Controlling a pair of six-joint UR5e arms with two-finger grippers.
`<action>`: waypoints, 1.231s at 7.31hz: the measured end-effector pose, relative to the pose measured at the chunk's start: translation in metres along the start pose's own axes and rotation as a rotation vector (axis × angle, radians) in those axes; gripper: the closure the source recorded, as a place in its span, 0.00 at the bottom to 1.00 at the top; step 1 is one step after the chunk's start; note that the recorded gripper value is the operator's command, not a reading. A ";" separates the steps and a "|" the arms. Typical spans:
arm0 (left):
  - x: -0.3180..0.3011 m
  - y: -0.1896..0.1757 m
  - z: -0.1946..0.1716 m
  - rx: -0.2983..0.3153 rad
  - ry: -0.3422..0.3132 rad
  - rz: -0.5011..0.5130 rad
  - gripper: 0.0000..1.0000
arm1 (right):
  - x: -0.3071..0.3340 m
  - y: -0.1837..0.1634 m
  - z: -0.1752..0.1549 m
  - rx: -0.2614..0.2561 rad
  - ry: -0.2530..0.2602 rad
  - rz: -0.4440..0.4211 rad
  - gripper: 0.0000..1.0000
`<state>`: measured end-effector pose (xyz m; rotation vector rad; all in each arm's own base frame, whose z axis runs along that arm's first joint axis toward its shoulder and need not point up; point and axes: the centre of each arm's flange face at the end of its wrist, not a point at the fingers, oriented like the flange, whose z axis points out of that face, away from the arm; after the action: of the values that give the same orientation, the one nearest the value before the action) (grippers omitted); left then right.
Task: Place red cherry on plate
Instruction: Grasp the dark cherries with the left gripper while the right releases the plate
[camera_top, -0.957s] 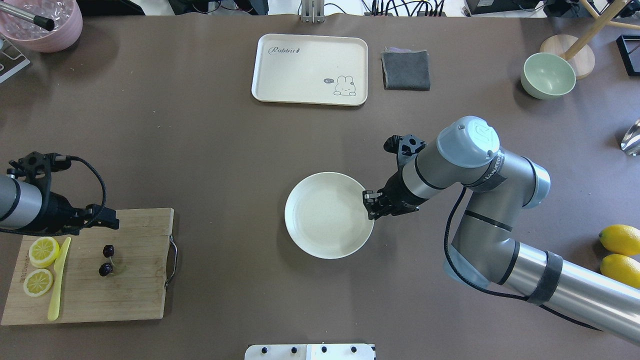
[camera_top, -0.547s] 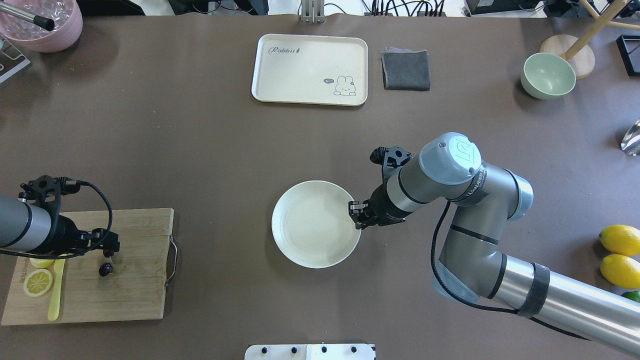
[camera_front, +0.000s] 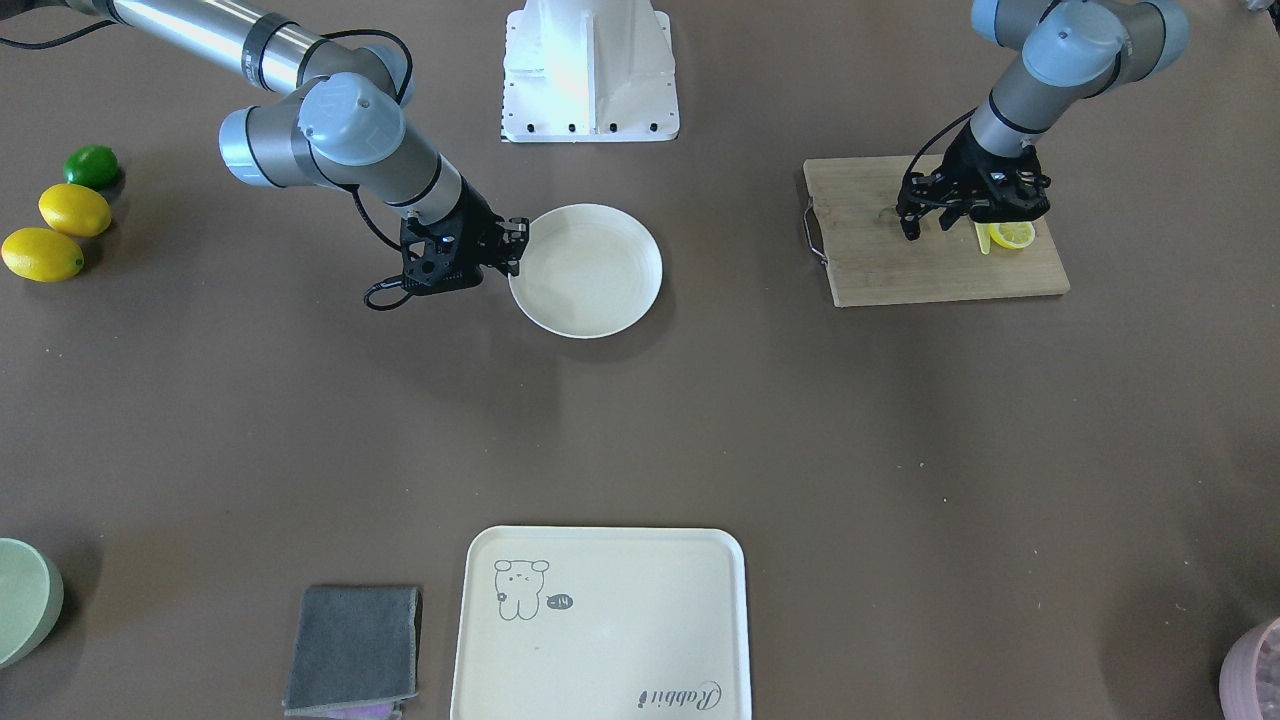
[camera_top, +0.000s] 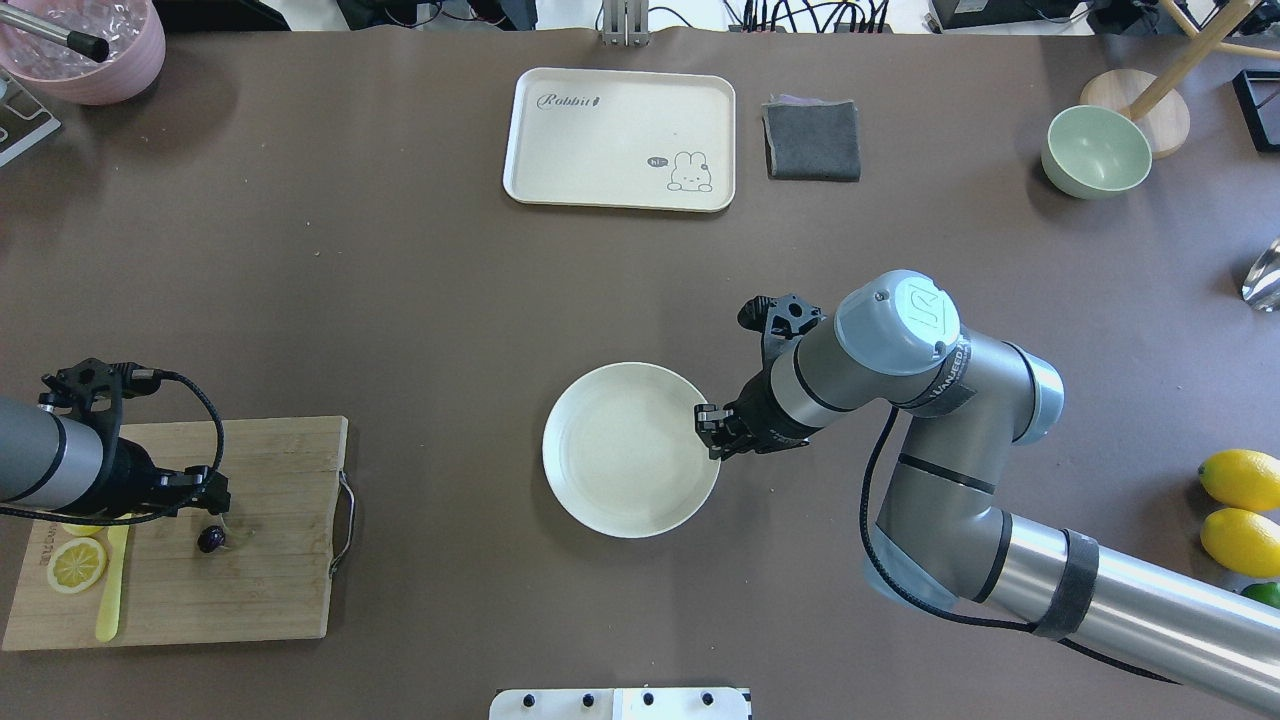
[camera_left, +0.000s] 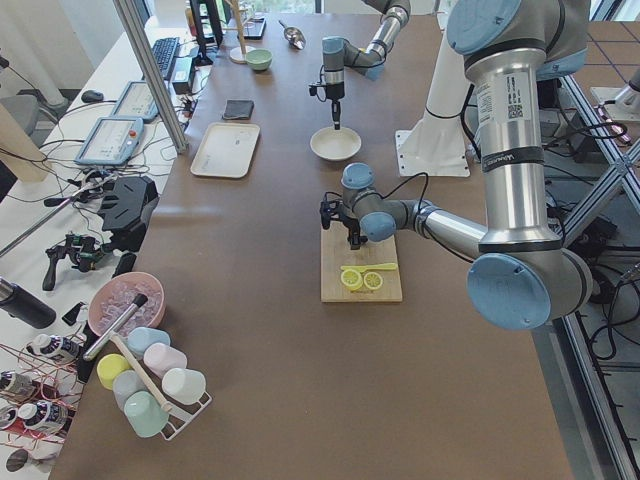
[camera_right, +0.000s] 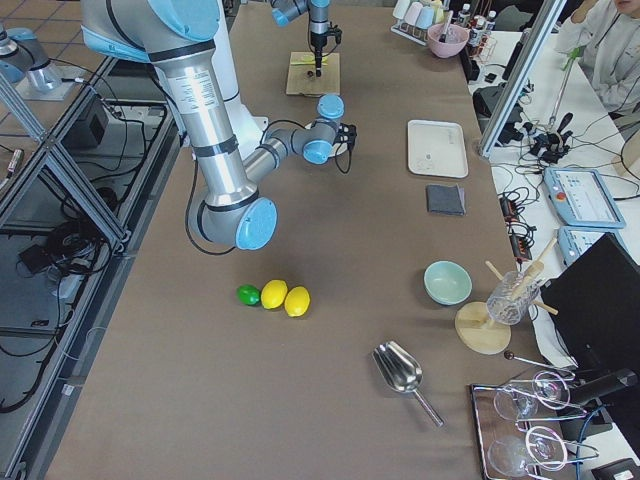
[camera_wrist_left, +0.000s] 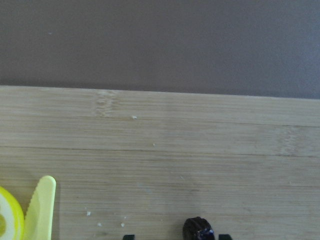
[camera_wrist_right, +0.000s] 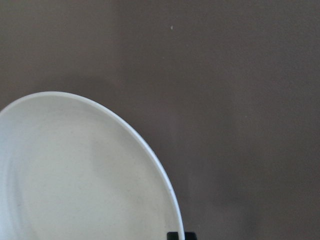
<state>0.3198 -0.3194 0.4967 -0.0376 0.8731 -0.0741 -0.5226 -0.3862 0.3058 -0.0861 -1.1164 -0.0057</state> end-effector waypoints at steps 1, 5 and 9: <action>0.002 0.000 0.001 -0.001 0.002 0.004 0.39 | 0.001 0.000 0.000 0.000 0.002 0.000 0.48; 0.010 0.001 0.010 0.005 -0.003 0.018 0.81 | 0.002 -0.001 -0.004 0.025 0.001 -0.004 0.01; 0.023 0.000 0.003 0.011 0.024 0.032 1.00 | 0.001 -0.004 -0.012 0.043 -0.007 -0.005 0.01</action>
<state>0.3367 -0.3214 0.4814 -0.0122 0.8970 -0.0500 -0.5115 -0.3906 0.3014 -0.0450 -1.1233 0.0146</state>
